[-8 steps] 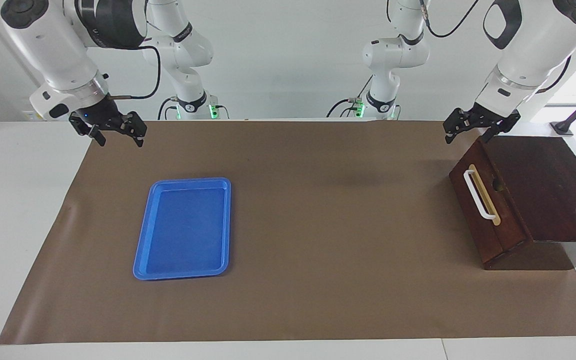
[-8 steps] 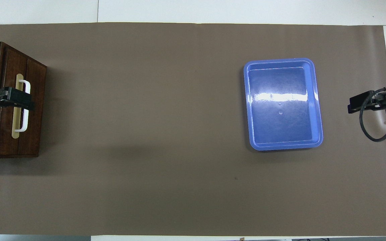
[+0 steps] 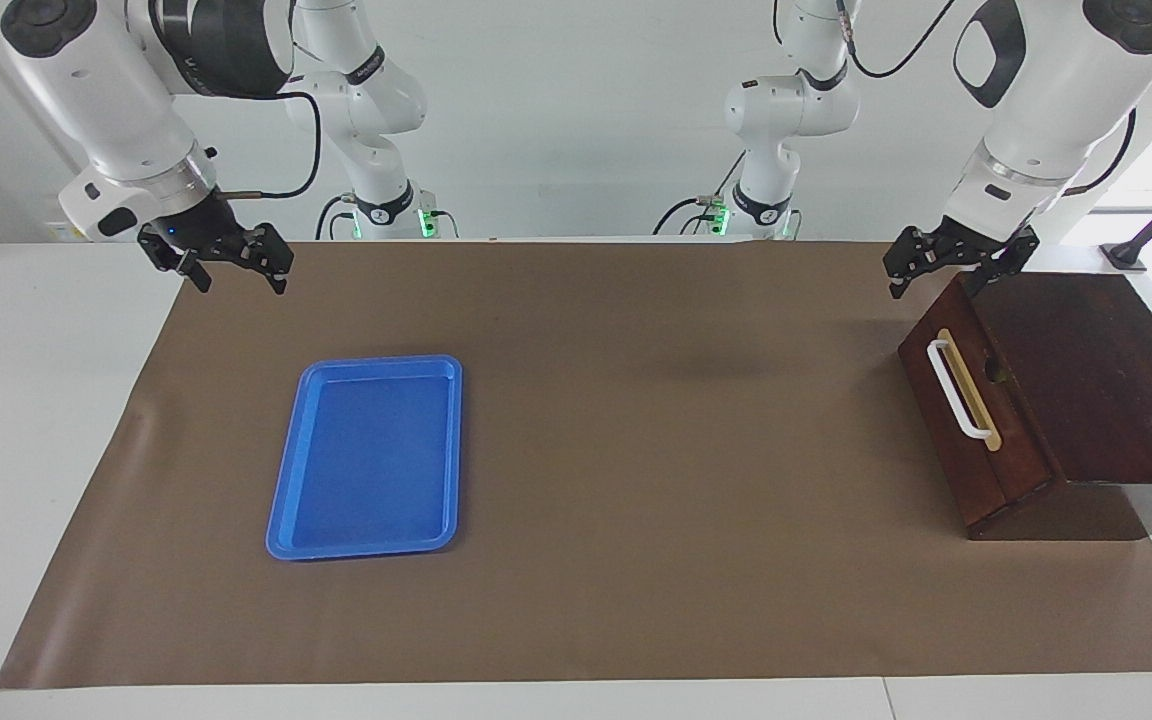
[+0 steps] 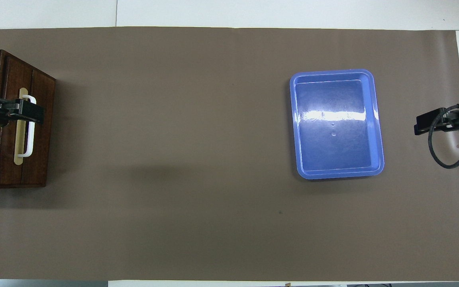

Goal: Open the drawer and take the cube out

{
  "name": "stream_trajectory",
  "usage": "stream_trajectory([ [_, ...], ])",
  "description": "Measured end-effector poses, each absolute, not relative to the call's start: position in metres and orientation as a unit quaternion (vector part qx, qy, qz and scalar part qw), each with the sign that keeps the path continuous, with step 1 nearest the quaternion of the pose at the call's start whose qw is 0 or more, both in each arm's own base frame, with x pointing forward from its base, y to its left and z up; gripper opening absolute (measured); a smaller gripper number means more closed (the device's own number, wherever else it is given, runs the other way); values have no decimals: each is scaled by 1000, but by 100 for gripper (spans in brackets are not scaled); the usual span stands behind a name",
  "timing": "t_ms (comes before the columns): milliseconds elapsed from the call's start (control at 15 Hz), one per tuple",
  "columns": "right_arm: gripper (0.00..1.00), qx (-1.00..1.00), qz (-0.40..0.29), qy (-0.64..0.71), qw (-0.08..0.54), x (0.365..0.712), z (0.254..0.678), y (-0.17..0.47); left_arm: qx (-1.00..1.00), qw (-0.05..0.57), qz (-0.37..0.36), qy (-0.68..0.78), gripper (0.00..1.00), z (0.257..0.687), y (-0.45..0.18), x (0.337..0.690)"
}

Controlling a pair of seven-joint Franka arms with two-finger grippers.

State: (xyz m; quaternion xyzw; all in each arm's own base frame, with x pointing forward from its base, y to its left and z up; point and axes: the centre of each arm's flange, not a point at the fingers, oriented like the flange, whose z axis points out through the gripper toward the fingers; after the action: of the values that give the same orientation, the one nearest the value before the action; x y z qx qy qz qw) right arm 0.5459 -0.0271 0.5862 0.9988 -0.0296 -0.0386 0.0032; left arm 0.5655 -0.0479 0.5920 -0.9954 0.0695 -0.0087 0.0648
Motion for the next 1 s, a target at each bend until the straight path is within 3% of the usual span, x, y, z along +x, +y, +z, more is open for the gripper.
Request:
stream_trajectory([
  [400, 100, 999, -39, -30, 3, 546, 586, -28, -972, 192, -35, 135, 100, 507, -84, 600],
  [667, 100, 999, -42, -6, 2, 545, 585, -27, -968, 196, -49, 152, 100, 438, -65, 606],
  [1000, 100, 993, -41, 101, -34, 545, 581, -14, -970, 197, -43, 137, 100, 409, -25, 600],
])
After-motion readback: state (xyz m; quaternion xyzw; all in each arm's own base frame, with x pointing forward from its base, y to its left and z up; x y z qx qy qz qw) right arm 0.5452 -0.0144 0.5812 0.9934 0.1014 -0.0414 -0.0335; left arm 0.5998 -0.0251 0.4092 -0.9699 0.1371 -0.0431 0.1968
